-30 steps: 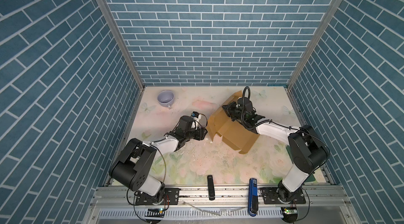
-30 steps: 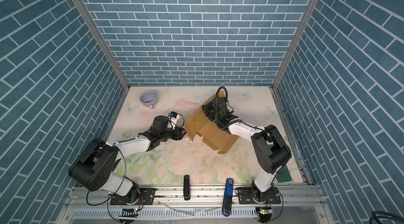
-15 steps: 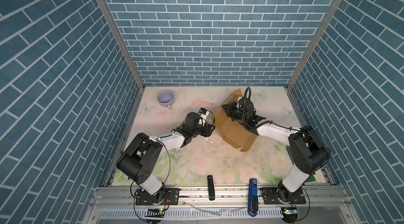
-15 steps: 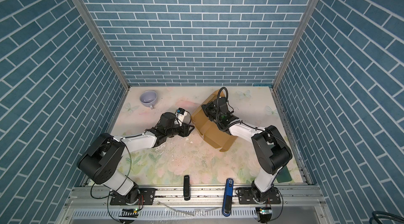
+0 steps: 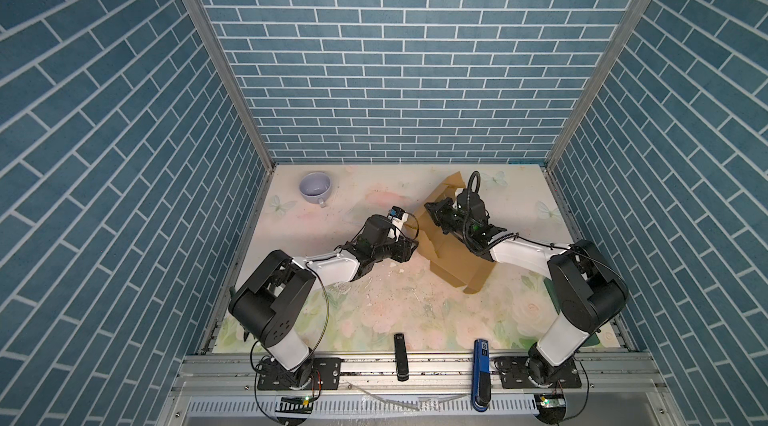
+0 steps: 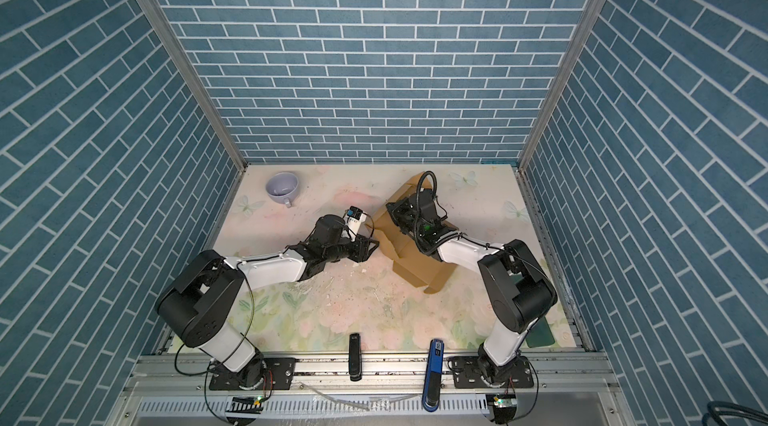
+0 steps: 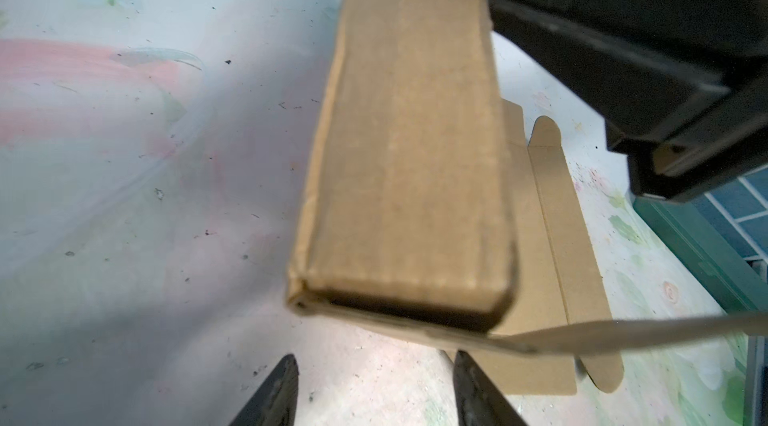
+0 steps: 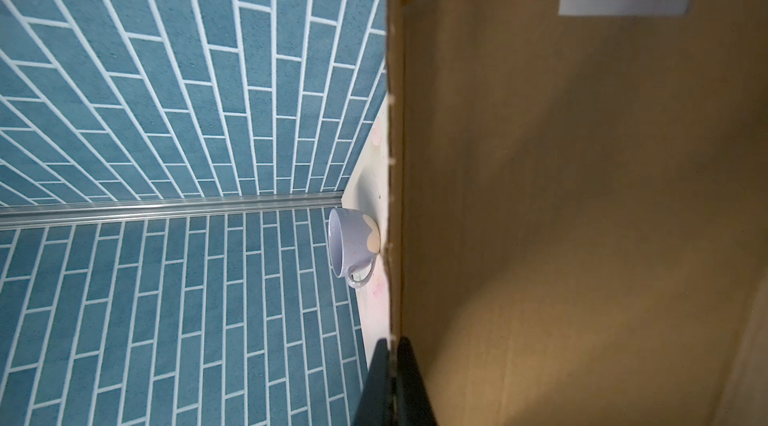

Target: Fold the paper box

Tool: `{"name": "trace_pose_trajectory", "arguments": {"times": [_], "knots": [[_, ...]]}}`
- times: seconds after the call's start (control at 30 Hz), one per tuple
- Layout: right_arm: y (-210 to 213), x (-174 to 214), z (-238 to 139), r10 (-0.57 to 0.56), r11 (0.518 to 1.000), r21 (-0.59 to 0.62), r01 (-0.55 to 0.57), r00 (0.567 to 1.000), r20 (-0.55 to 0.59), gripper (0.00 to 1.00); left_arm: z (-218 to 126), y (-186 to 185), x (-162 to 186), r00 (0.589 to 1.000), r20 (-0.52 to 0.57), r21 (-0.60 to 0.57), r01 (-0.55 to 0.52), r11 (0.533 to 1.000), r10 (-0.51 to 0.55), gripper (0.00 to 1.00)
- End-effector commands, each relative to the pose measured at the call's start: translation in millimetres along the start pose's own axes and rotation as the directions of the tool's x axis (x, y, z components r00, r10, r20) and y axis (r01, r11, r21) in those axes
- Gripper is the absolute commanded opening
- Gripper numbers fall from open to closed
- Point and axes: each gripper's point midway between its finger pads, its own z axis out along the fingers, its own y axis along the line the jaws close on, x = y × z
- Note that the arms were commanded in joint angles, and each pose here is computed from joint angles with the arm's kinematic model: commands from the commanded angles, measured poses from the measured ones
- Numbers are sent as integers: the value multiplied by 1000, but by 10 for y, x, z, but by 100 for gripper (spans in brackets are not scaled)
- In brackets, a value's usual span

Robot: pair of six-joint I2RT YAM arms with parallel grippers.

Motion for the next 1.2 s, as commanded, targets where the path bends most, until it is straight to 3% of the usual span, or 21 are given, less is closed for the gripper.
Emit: {"name": "trace_pose_trajectory", "arguments": {"times": [0.0,0.67,1.17], "knots": [[77,-18,-81,1,999,-41,0,1000,12,0,41,-123,-111,999,37,9,2,1000,-2,60],[0,72,-232,-53,988,-144,49,998,-25,0,58,-202,-62,999,35,-44,16,999,-14,61],[58,75,-232,-70,982,-178,64,997,-31,0,151,-224,-52,989,80,-130,133,982,-124,67]]}}
